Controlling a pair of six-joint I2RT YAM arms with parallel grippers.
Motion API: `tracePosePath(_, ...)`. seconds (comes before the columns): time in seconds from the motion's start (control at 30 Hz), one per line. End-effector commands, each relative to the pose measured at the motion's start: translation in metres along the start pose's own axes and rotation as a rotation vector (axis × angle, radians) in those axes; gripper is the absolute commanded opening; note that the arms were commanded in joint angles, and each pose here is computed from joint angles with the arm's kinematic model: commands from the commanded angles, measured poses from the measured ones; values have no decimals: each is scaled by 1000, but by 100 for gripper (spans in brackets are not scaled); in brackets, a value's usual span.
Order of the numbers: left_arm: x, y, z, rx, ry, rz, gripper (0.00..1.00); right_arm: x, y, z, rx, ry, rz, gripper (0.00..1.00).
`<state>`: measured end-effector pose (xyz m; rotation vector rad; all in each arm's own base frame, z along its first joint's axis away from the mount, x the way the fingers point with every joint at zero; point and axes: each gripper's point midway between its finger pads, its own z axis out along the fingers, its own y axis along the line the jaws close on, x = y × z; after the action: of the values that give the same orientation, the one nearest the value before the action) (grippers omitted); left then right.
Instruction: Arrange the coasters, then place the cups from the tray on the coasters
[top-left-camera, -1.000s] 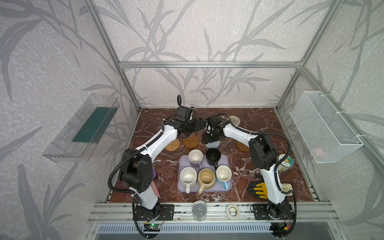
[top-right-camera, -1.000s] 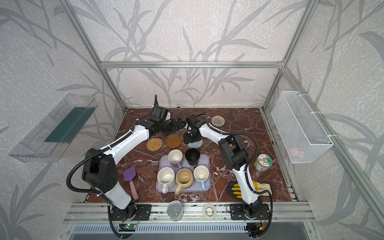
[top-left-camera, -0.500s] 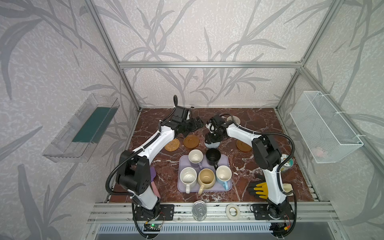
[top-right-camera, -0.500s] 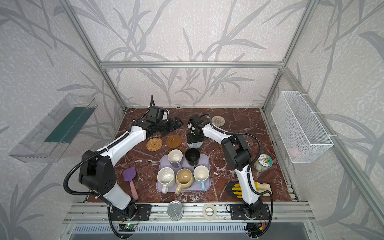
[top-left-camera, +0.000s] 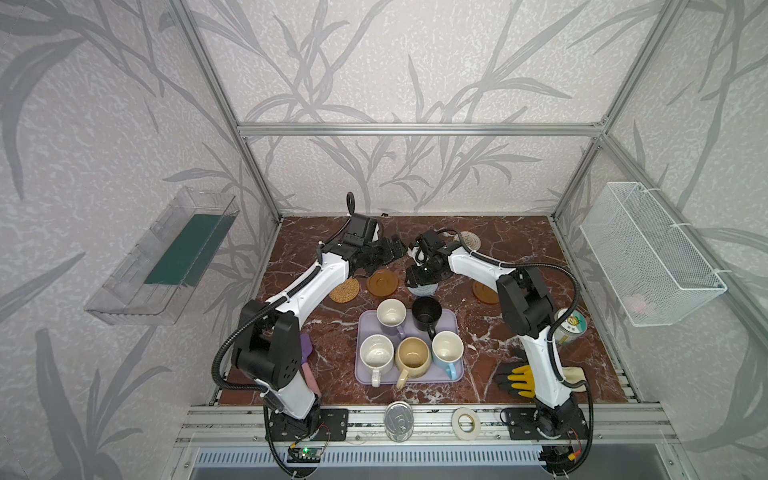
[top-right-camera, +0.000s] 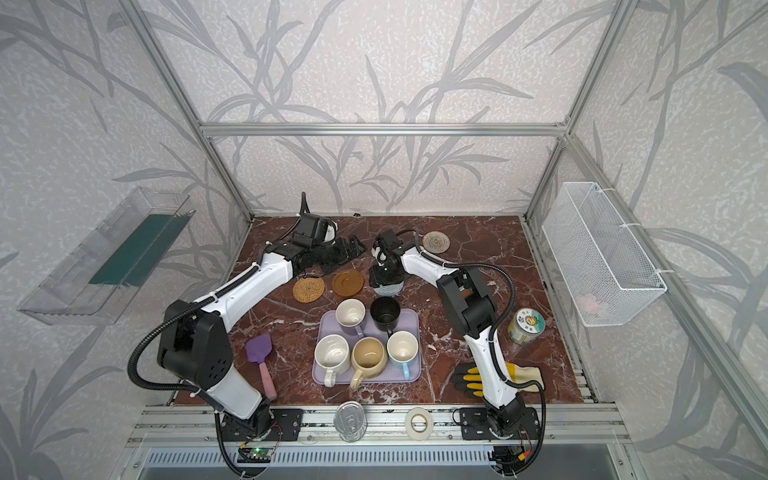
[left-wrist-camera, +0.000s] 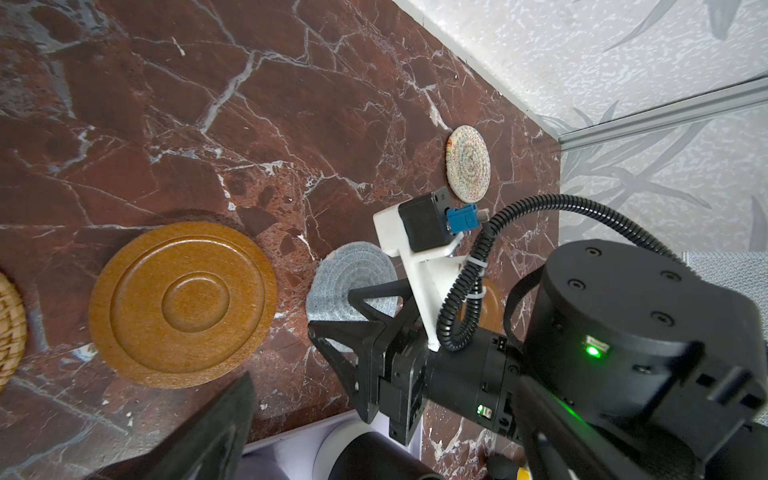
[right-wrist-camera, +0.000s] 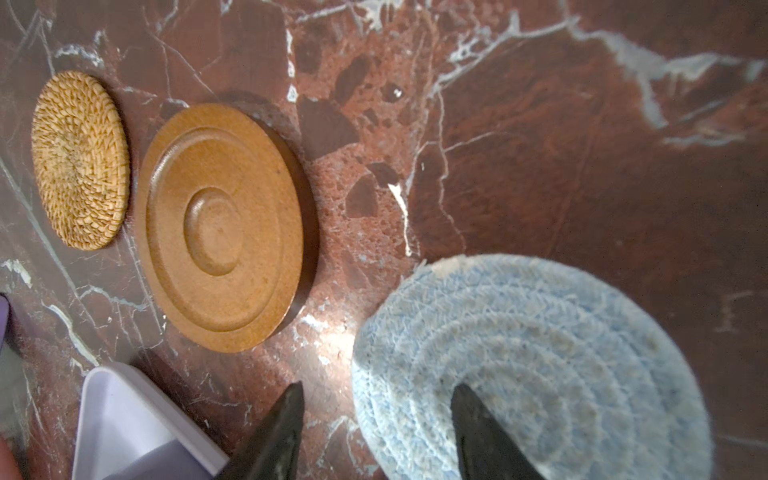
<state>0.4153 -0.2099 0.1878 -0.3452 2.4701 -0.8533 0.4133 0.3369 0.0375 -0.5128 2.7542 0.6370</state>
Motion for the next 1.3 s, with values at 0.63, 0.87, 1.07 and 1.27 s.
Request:
tracePosePath(0.63, -15, -40, -11, 109, 48, 43, 99, -54, -33, -92, 70, -189, 27, 99)
tracePosePath(0.87, -23, -43, -3, 72, 64, 58, 99, -77, -91, -115, 181, -253, 92, 99)
tracePosePath(1.07, -24, -44, 10, 64, 91, 75, 99, -89, -136, -120, 211, -252, 194, 99)
tracePosePath(1.27, -21, -50, 22, 83, 125, 87, 99, -110, -167, -123, 274, -316, 234, 99)
